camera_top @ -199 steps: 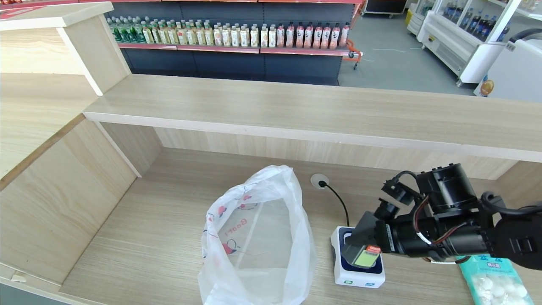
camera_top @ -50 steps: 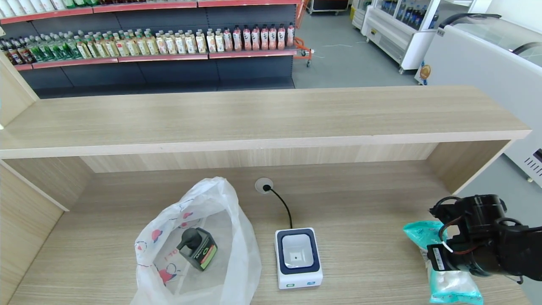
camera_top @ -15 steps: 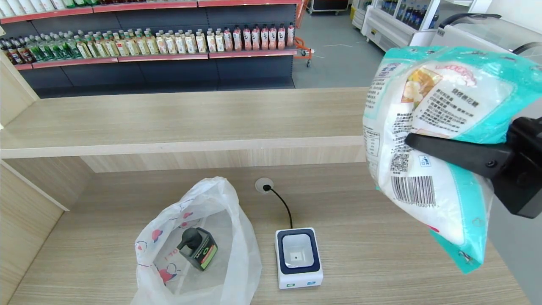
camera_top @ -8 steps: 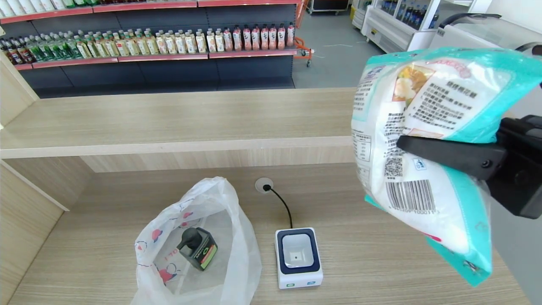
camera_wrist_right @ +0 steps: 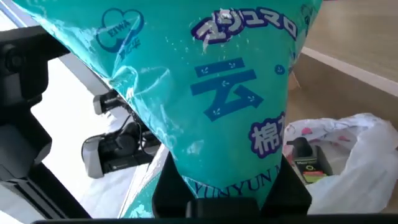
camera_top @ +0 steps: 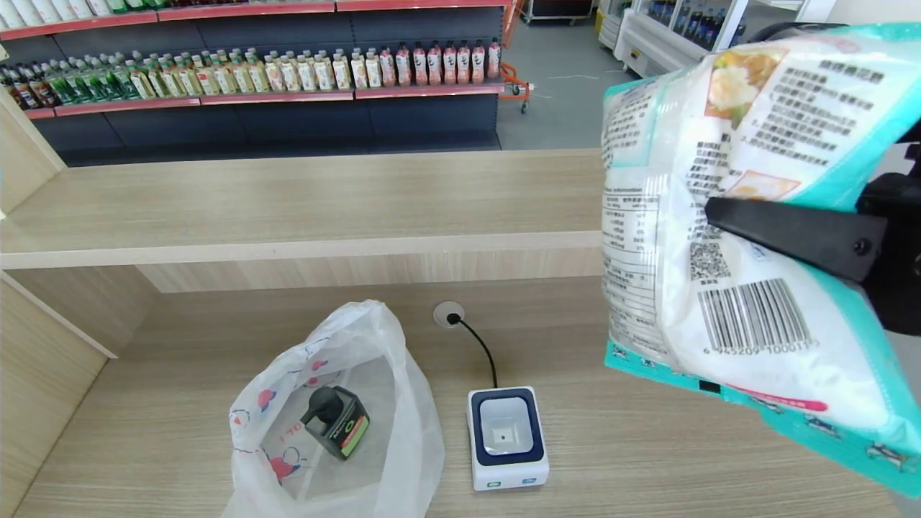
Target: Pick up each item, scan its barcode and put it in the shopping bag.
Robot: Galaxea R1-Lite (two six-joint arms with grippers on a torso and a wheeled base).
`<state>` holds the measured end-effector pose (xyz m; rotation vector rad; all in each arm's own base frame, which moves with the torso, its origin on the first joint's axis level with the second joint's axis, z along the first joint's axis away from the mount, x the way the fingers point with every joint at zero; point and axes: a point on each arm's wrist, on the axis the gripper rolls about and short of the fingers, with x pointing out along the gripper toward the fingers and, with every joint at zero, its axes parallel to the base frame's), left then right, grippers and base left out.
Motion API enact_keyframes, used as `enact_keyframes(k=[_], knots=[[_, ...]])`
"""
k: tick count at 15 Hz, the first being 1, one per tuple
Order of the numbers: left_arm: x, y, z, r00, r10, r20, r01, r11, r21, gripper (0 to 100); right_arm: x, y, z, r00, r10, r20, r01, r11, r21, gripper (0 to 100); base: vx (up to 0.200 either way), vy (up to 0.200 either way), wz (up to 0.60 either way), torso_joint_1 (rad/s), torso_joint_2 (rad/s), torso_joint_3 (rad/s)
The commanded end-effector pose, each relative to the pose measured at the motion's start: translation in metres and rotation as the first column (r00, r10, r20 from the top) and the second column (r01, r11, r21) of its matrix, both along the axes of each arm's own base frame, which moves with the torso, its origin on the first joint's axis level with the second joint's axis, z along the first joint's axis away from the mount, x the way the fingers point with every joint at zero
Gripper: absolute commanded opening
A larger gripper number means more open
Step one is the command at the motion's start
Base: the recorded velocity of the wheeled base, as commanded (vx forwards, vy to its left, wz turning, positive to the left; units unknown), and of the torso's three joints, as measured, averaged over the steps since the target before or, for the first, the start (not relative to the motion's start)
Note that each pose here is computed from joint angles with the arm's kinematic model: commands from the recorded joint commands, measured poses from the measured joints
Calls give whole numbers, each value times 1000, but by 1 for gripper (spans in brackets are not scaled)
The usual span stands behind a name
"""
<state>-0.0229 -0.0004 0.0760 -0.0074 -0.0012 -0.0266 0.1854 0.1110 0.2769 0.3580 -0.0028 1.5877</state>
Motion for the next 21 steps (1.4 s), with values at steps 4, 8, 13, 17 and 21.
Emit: enact_keyframes(k=[4, 8, 13, 17, 21], knots=[[0, 0, 0, 1000, 1, 0, -1, 1000, 0, 100, -3, 28, -13, 987, 161, -23, -160, 986, 48, 0, 0, 0, 0, 0, 0, 0], [0, 0, 0, 1000, 1, 0, -1, 1000, 0, 100, -3, 26, -10, 960, 211, -185, -202, 977, 69, 0, 0, 0, 0, 0, 0, 0], [0, 0, 0, 1000, 1, 0, -1, 1000, 0, 100, 2, 26, -1, 923, 246, -296, -231, 969, 87, 0, 0, 0, 0, 0, 0, 0], [0, 0, 0, 1000, 1, 0, -1, 1000, 0, 100, -3, 39, -13, 920, 284, -272, -278, 959, 61, 0, 0, 0, 0, 0, 0, 0], [0, 0, 0, 1000, -1, 0, 1, 1000, 0, 100, -9, 44, -21, 921, 309, -238, -310, 950, 33, 0, 0, 0, 0, 0, 0, 0]])
